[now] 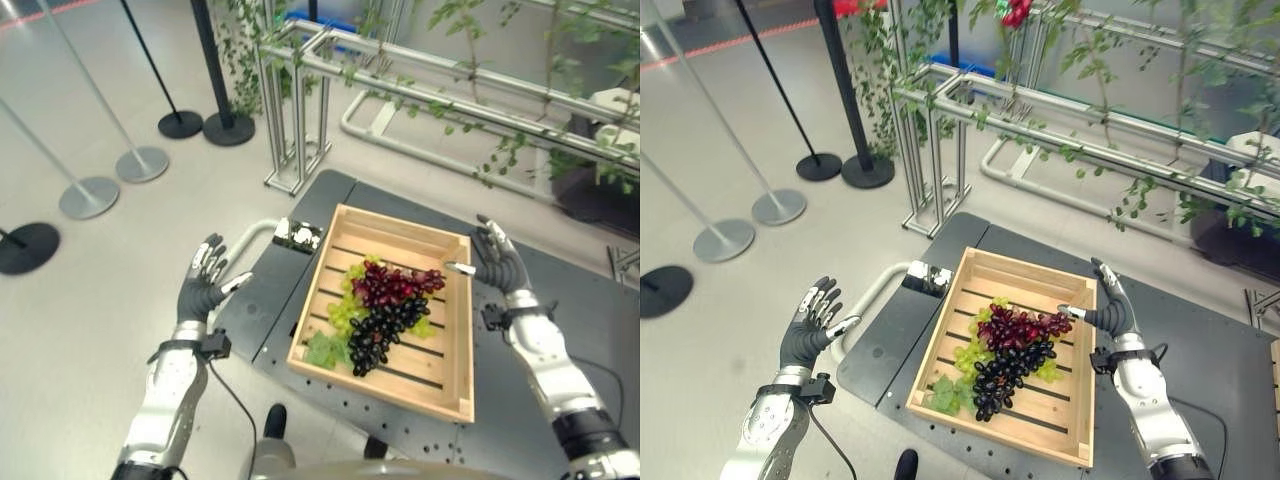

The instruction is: Pick up the fruits from the basket on one side to the basket on the other side

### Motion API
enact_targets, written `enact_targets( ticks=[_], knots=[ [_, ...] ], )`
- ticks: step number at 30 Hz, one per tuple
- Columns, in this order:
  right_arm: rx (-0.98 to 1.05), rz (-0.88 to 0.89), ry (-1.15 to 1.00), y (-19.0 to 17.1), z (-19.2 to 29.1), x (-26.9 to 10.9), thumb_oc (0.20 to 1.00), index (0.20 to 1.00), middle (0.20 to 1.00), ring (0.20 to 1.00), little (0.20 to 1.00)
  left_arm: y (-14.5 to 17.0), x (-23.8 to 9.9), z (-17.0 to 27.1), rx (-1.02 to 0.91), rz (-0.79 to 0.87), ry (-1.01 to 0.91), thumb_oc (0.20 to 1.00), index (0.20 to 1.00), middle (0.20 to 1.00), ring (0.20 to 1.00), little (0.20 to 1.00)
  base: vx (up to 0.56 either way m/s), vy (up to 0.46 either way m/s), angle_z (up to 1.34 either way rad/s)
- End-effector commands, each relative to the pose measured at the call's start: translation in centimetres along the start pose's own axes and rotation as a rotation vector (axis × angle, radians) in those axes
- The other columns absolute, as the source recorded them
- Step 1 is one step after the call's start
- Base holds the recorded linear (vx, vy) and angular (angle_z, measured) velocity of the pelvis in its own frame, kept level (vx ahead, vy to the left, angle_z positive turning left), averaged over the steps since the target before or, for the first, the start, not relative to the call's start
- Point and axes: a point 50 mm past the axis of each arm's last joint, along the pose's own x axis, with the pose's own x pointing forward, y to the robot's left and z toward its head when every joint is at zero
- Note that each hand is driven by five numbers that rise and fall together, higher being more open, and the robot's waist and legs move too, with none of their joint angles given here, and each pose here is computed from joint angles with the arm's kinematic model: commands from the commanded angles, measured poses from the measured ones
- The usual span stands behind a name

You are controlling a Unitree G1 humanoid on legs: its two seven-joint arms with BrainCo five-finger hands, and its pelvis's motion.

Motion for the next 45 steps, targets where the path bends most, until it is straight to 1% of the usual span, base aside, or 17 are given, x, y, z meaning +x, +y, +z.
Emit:
enact_targets(
  ticks=[1,8,9,14,16,23,26,27,28,29,30,31,33,35,36,41,45],
  knots=[
    [-0.150,-0.037,-0.064,-2.4,1.3,2.5,1.000,1.000,1.000,1.000,1.000,-1.0,2.1,5.3,-0.030,-0.065,-0.273,1.000,1.000,1.000,1.000,1.000,-0.13,-0.061,0.33],
    [-0.279,-0.030,0.066,-2.6,-1.6,2.9,1.000,1.000,1.000,1.000,1.000,-2.4,4.3,8.0,-0.021,-0.104,-0.399,1.000,1.000,1.000,1.000,1.000,-0.14,-0.033,0.28],
    [-0.316,-0.045,0.136,-2.9,-3.1,2.6,1.000,1.000,1.000,1.000,1.000,-2.9,4.9,8.7,-0.039,-0.101,-0.433,1.000,1.000,1.000,1.000,1.000,-0.05,0.006,0.08],
    [-0.414,-0.081,0.266,-4.3,-5.9,1.3,1.000,1.000,1.000,1.000,1.000,-4.9,5.9,9.8,-0.118,-0.133,-0.481,1.000,1.000,1.000,1.000,1.000,-0.07,0.010,0.24],
    [-0.492,-0.040,0.324,-3.9,-7.2,0.7,1.000,1.000,1.000,1.000,1.000,-5.7,6.4,10.2,-0.136,-0.143,-0.497,1.000,1.000,1.000,1.000,1.000,-0.02,0.075,0.52],
    [-0.535,-0.004,0.337,-2.5,-7.6,0.6,1.000,1.000,1.000,1.000,1.000,-6.3,6.9,11.6,-0.117,-0.156,-0.543,1.000,1.000,1.000,1.000,1.000,0.01,0.018,-0.03],
    [-0.675,0.019,0.313,-3.5,-7.4,1.4,1.000,1.000,1.000,1.000,1.000,-6.5,7.1,12.2,0.003,-0.173,-0.568,1.000,1.000,1.000,1.000,1.000,0.05,0.013,-0.08],
    [-0.706,0.023,0.307,-3.9,-7.2,1.7,1.000,1.000,1.000,1.000,1.000,-6.5,7.2,12.7,0.089,-0.188,-0.595,1.000,1.000,1.000,1.000,1.000,-0.07,0.050,0.00],
    [-0.705,0.023,0.307,-3.8,-7.2,1.8,1.000,1.000,1.000,1.000,1.000,-6.5,7.2,12.7,0.092,-0.187,-0.596,1.000,1.000,1.000,1.000,1.000,0.08,0.017,-0.02],
    [-0.751,0.031,0.305,-4.3,-7.1,2.2,1.000,1.000,1.000,1.000,1.000,-6.8,6.9,14.3,0.222,-0.229,-0.682,1.000,1.000,1.000,1.000,1.000,-0.07,0.065,-0.03],
    [-0.750,0.032,0.305,-4.3,-7.1,2.2,1.000,1.000,1.000,1.000,1.000,-6.8,6.9,14.2,0.224,-0.228,-0.682,1.000,1.000,1.000,1.000,1.000,0.00,0.046,0.01],
    [-0.790,0.061,0.296,-4.3,-7.1,2.4,1.000,1.000,1.000,1.000,1.000,-7.0,6.5,15.7,0.298,-0.246,-0.764,1.000,1.000,1.000,1.000,1.000,-0.08,0.042,0.00],
    [-0.805,0.075,0.293,-4.2,-7.1,2.4,1.000,1.000,1.000,1.000,1.000,-7.0,6.4,16.0,0.344,-0.245,-0.791,1.000,1.000,1.000,1.000,1.000,0.00,0.000,0.00],
    [-0.809,0.091,0.296,-3.9,-7.3,2.4,1.000,1.000,1.000,1.000,1.000,-7.4,6.2,17.1,0.463,-0.255,-0.867,1.000,1.000,1.000,1.000,1.000,0.00,0.000,0.00],
    [-0.812,0.094,0.288,-3.8,-7.2,2.4,1.000,1.000,1.000,1.000,1.000,-7.6,5.7,18.0,0.574,-0.290,-0.930,1.000,1.000,1.000,1.000,1.000,0.00,0.000,0.00],
    [-0.850,0.074,0.277,-4.1,-7.3,2.1,1.000,1.000,1.000,1.000,1.000,-8.0,5.1,19.0,0.591,-0.357,-0.967,1.000,1.000,1.000,1.000,1.000,0.00,0.000,0.00],
    [-0.807,-0.009,0.238,-4.1,-6.2,2.7,1.000,1.000,1.000,1.000,1.000,-7.9,5.4,18.4,0.503,-0.345,-0.922,1.000,1.000,1.000,1.000,1.000,0.00,0.000,0.00]
  ],
)
